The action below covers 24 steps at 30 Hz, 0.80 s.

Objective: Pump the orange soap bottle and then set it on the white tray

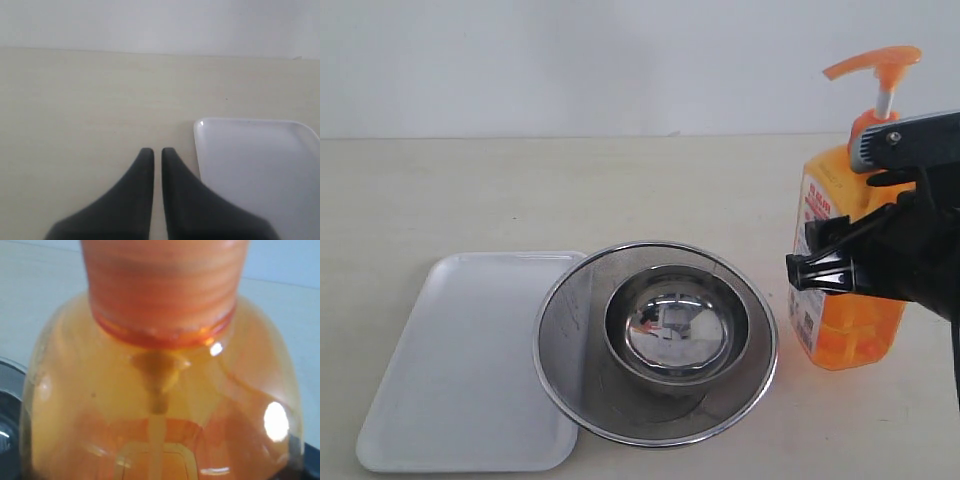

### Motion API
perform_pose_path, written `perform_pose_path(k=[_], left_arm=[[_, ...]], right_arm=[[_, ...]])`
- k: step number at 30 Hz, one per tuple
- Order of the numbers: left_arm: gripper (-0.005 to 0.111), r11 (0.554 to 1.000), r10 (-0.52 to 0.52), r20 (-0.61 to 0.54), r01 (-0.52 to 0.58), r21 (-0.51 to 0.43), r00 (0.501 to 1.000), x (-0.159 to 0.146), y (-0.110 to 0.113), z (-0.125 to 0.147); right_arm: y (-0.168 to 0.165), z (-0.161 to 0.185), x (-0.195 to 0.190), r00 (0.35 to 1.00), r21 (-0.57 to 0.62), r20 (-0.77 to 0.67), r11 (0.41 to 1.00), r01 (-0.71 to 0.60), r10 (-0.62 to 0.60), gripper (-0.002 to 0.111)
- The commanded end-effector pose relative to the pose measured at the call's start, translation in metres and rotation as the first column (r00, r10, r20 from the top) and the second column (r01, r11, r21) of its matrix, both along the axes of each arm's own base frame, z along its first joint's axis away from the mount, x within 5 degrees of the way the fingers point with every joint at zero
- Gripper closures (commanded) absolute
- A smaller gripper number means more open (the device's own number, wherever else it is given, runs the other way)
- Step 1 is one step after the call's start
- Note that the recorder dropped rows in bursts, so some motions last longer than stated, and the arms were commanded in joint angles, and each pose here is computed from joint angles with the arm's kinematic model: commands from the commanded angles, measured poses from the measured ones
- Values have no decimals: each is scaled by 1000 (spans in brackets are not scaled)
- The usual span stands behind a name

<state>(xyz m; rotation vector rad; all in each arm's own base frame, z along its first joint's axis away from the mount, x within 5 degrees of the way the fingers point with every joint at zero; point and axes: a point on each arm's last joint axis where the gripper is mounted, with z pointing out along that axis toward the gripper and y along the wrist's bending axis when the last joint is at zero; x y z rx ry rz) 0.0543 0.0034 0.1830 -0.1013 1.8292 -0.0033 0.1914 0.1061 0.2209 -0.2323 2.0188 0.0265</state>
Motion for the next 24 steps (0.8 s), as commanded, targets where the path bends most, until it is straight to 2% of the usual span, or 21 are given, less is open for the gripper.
perform_pose_path(k=[1, 5, 10, 15, 24], left_arm=[[102, 1000, -6, 3, 6, 2, 1000, 1, 0, 0], [102, 1000, -6, 3, 6, 2, 1000, 1, 0, 0], [102, 1000, -6, 3, 6, 2, 1000, 1, 0, 0], [102, 1000, -6, 3, 6, 2, 1000, 1, 0, 0], [102, 1000, -6, 3, 6, 2, 1000, 1, 0, 0]], right_arm=[[1, 9, 2, 997, -83, 58, 996, -42, 47, 109], [5, 10, -1, 993, -176, 79, 981, -78, 93, 109], [7, 14, -5, 989, -243, 123, 969, -52, 84, 109], [4, 15, -7, 994, -299, 105, 954, 8, 24, 109], [7, 23, -4, 994, -331, 103, 944, 12, 23, 109]])
